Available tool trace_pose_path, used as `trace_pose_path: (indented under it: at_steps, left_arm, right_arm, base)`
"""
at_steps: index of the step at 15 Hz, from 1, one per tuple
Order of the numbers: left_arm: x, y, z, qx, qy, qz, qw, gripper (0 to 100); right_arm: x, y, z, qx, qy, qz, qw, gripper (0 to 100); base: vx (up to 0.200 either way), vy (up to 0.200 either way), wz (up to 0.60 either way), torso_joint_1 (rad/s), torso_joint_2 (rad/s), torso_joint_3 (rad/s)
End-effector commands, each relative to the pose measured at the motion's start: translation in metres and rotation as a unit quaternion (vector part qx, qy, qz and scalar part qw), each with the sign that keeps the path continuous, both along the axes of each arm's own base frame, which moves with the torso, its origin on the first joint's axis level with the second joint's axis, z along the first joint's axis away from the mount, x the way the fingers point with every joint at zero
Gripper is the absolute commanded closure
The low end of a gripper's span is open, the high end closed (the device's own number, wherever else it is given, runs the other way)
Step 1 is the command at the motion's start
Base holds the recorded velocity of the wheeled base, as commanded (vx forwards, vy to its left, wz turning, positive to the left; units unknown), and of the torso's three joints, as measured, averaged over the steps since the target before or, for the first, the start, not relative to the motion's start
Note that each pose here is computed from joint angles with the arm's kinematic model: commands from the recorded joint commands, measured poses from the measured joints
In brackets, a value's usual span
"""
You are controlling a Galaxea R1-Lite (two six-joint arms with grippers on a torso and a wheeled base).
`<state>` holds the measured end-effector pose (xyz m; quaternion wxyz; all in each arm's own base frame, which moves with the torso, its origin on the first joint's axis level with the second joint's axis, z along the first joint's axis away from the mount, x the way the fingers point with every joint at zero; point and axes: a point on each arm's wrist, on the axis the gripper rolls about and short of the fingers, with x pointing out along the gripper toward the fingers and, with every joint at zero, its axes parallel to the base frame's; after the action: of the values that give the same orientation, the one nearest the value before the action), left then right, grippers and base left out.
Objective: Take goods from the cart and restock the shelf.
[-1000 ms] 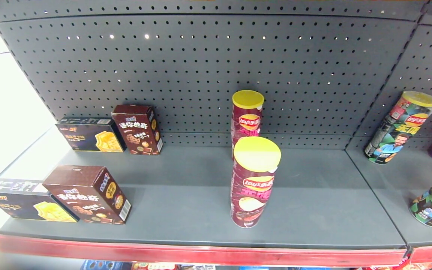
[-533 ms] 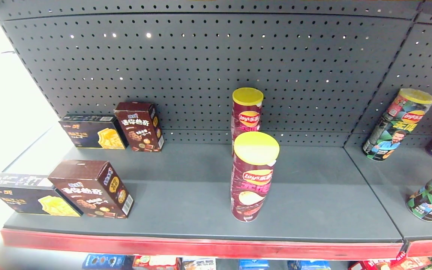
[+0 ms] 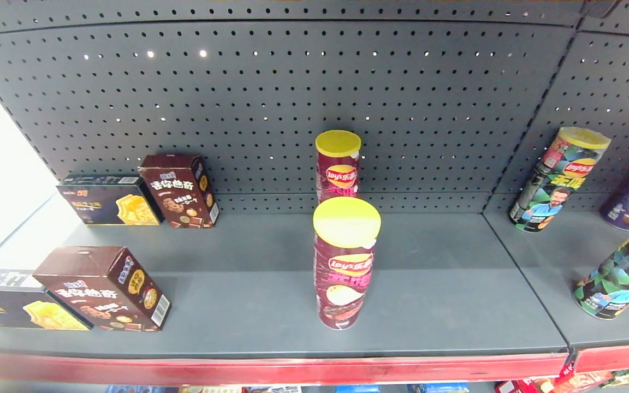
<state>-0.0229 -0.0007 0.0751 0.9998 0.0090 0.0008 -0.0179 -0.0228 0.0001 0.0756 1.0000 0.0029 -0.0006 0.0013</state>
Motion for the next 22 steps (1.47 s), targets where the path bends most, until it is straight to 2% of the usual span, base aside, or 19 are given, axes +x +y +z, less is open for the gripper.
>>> trace_pose_path:
  at_steps: [1,10,11,12,22]
  left_arm:
    - [0.0001,0.0,0.0,0.0,0.001,0.0,1.0,0]
    - [0.0001,-0.0001,0.0,0.003,0.0,-0.003,1.0,0]
    - [0.0001,-0.0001,0.0,0.004,0.0,-0.003,1.0,0]
    - [0.0001,-0.0001,0.0,0.003,0.0,-0.003,1.0,0]
    - [0.0001,0.0,0.0,0.0,0.001,-0.001,1.0,0]
  right_arm:
    - [0.0,0.0,0.0,-0.001,0.0,0.0,1.0,0]
    - [0.0,0.0,0.0,-0.001,0.0,0.0,1.0,0]
    - [0.0,0.0,0.0,-0.001,0.0,0.0,1.0,0]
    - [0.0,0.0,0.0,-0.001,0.0,0.0,1.0,0]
    - [0.0,0.0,0.0,-0.001,0.0,0.0,1.0,0]
  base:
    - [0.0,0.0,0.0,0.0,0.0,0.0]
    - [0.0,0.0,0.0,0.0,0.0,0.0]
    - [-0.2,0.0,0.0,0.012,-0.01,0.002]
    - [-0.2,0.0,0.0,-0.002,0.0,0.002]
    - [0.0,0.0,0.0,0.0,0.0,0.0]
